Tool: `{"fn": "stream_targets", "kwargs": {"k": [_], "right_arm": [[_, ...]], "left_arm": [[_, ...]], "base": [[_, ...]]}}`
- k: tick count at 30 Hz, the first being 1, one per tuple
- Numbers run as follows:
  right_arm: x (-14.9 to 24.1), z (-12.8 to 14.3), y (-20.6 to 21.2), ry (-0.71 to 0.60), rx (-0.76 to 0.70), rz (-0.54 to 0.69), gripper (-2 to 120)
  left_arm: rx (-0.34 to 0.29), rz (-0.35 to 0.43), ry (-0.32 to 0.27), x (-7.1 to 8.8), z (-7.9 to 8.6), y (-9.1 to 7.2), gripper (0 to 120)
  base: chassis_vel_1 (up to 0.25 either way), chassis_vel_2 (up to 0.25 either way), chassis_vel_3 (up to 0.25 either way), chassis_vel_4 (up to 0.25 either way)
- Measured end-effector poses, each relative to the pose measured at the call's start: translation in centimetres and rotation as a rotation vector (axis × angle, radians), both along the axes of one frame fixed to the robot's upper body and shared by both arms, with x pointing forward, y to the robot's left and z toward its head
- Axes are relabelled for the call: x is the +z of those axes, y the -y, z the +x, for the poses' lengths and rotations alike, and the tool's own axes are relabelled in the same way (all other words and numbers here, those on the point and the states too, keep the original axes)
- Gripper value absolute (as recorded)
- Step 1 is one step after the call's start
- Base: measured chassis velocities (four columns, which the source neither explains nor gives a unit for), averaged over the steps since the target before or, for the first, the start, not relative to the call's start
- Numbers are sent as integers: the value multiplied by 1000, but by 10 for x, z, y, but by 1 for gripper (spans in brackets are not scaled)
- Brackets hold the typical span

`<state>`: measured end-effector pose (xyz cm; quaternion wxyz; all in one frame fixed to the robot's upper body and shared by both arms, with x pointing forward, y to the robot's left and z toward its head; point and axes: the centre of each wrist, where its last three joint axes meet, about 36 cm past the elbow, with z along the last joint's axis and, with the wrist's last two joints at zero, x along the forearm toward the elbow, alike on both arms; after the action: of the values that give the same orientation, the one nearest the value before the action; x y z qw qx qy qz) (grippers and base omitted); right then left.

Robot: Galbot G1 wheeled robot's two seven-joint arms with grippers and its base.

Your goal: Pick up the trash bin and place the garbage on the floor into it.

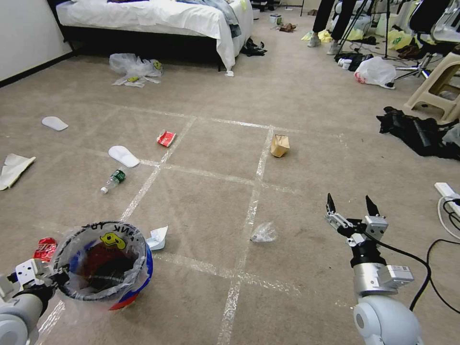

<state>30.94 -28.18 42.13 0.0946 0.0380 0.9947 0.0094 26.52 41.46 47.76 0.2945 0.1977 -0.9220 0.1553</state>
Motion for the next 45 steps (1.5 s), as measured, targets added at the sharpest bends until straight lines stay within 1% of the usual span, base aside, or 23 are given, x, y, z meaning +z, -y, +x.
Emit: {"fn": "stream_targets", "kwargs": {"k": [11,15,22,24,25,26,27,28,29,30,31,33,34,35,36,37,38,39,40,41,43,44,45], "right_arm": [[-2,1,0,0,1,-1,100],[-2,1,0,-1,1,-6,100],[1,3,0,4,-5,-14,100],[6,4,-1,-36,-27,-1,100],[6,4,-1,-36,-27,-1,100],[9,5,-2,-78,-36,20,100],[16,9,-5,-171,-46,96,100],[16,9,-5,-171,-46,96,100],[20,13,-8,-260,-47,159,100],[22,17,-10,-310,-44,188,100],[22,17,-10,-310,-44,188,100],[24,30,-16,-463,-20,246,100],[24,30,-16,-463,-20,246,100],[23,38,-20,-543,5,281,100],[23,38,-20,-543,5,281,100],[20,51,-25,-645,31,334,100],[20,51,-25,-645,31,334,100],[13,70,-32,-761,62,402,100],[8,87,-37,-824,70,433,100],[8,87,-37,-824,70,433,100],[-5,118,-50,-911,74,464,100],[-5,118,-50,-911,74,464,100],[-14,130,-57,-950,76,468,100]], "left_arm": [[8,3,-1,0,0,-4,1],[19,7,-4,-1,0,-9,1],[20,6,-1,0,0,-10,1],[19,6,-1,0,0,-10,1],[19,6,-1,0,0,-10,1],[18,6,-1,0,0,-10,1],[17,7,0,1,0,-10,1],[17,7,0,1,0,-10,1],[15,8,2,2,0,-10,1],[14,9,3,2,0,-9,1],[14,9,3,2,0,-9,1],[12,9,5,3,0,-8,1],[12,9,5,3,0,-8,1],[12,9,6,3,0,-8,1],[12,9,6,3,0,-8,1],[13,9,6,3,0,-7,1],[13,9,6,3,0,-7,1],[14,8,6,3,-1,-7,1],[17,8,6,3,-1,-7,1],[17,8,6,3,-1,-7,1],[24,9,5,2,-2,-7,1],[24,9,5,2,-2,-7,1],[26,8,4,2,-3,-7,1]], "base": [[-39,36,37,-44],[-71,61,79,-79],[-5,7,8,-10],[0,0,0,0],[0,0,0,0],[0,0,0,0],[0,0,0,0],[0,0,0,0],[0,0,0,0],[0,0,0,0],[0,0,0,0],[0,0,0,0],[0,0,0,0],[0,0,0,0],[0,0,0,0],[0,0,0,0],[0,0,0,0],[0,0,0,0],[0,0,0,0],[0,0,0,0],[0,0,0,0],[0,0,0,0],[0,0,0,0]]}}
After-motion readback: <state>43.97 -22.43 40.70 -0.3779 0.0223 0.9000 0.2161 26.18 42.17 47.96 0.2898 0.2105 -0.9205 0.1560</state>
